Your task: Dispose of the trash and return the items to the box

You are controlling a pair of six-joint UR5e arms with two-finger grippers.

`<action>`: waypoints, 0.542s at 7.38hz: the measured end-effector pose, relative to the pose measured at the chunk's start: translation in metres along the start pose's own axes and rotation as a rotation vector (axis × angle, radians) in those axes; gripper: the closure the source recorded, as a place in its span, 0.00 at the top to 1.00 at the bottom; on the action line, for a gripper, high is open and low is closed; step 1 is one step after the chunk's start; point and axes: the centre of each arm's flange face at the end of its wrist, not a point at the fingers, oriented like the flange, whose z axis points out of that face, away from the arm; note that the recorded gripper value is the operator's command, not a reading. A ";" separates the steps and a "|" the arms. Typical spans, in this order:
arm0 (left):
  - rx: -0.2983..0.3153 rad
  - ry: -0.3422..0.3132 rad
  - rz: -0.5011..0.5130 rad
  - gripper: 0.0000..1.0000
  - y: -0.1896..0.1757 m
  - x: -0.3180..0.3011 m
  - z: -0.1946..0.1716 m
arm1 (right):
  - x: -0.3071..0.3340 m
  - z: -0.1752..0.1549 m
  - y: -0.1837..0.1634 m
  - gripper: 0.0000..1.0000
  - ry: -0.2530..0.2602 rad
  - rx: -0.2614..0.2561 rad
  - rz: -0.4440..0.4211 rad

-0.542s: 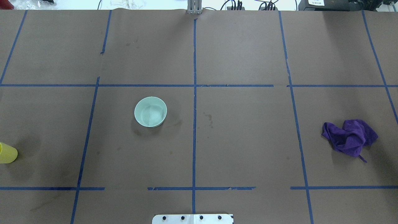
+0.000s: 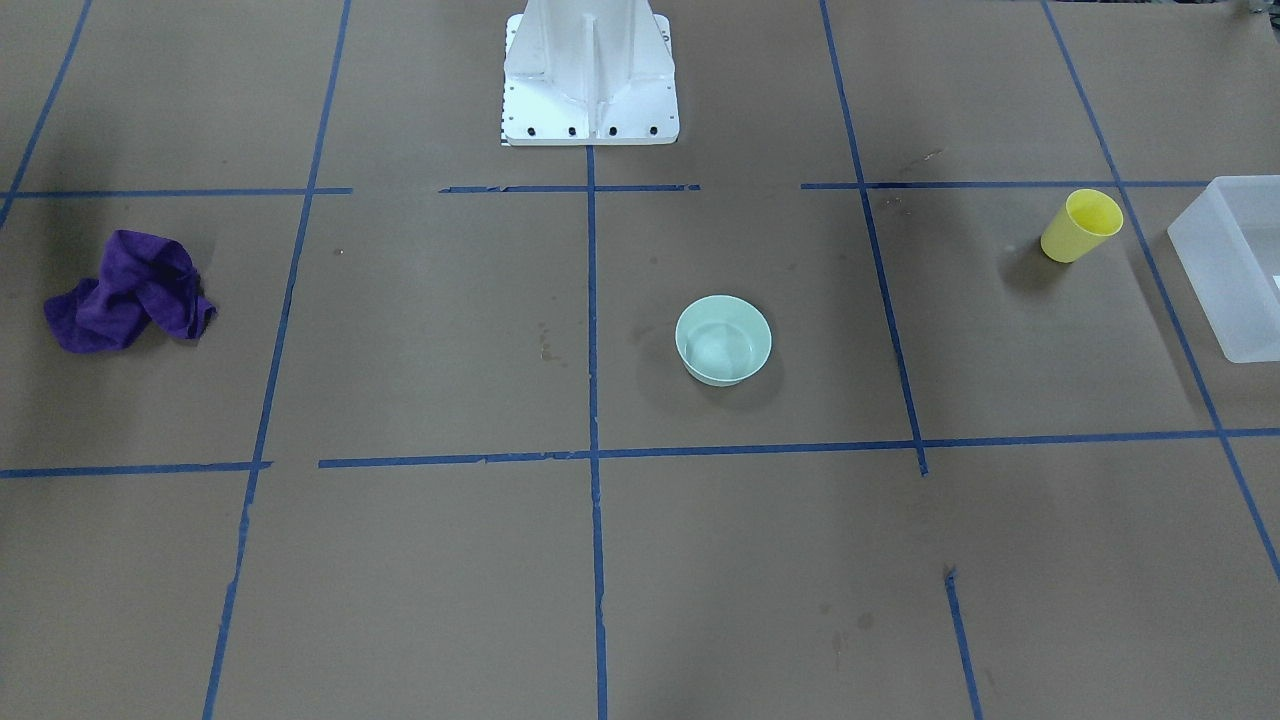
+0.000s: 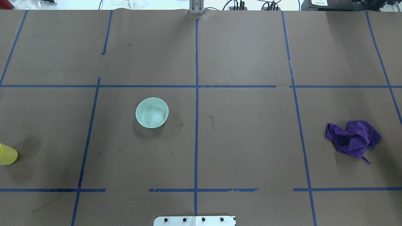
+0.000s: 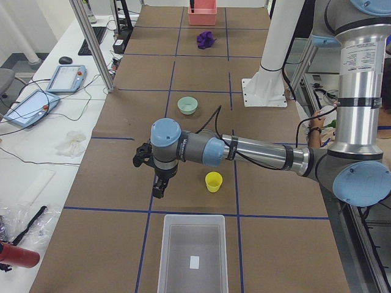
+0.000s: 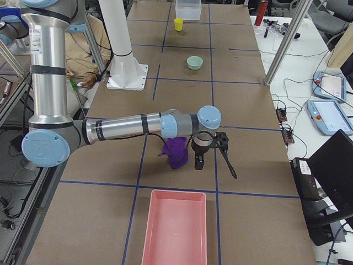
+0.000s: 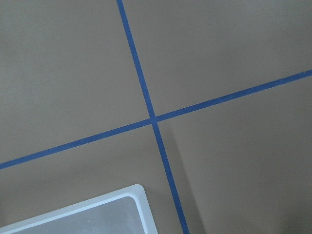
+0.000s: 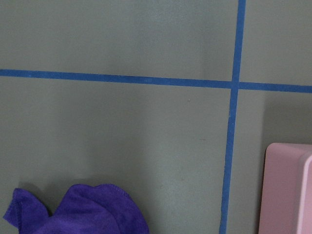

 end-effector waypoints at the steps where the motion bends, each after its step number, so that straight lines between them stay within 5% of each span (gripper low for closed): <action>1: 0.008 0.003 0.012 1.00 0.001 -0.001 0.004 | -0.001 -0.001 -0.001 1.00 -0.006 0.001 0.001; 4: 0.076 0.042 0.056 1.00 0.023 0.012 0.027 | -0.002 0.000 -0.001 1.00 -0.012 0.020 -0.026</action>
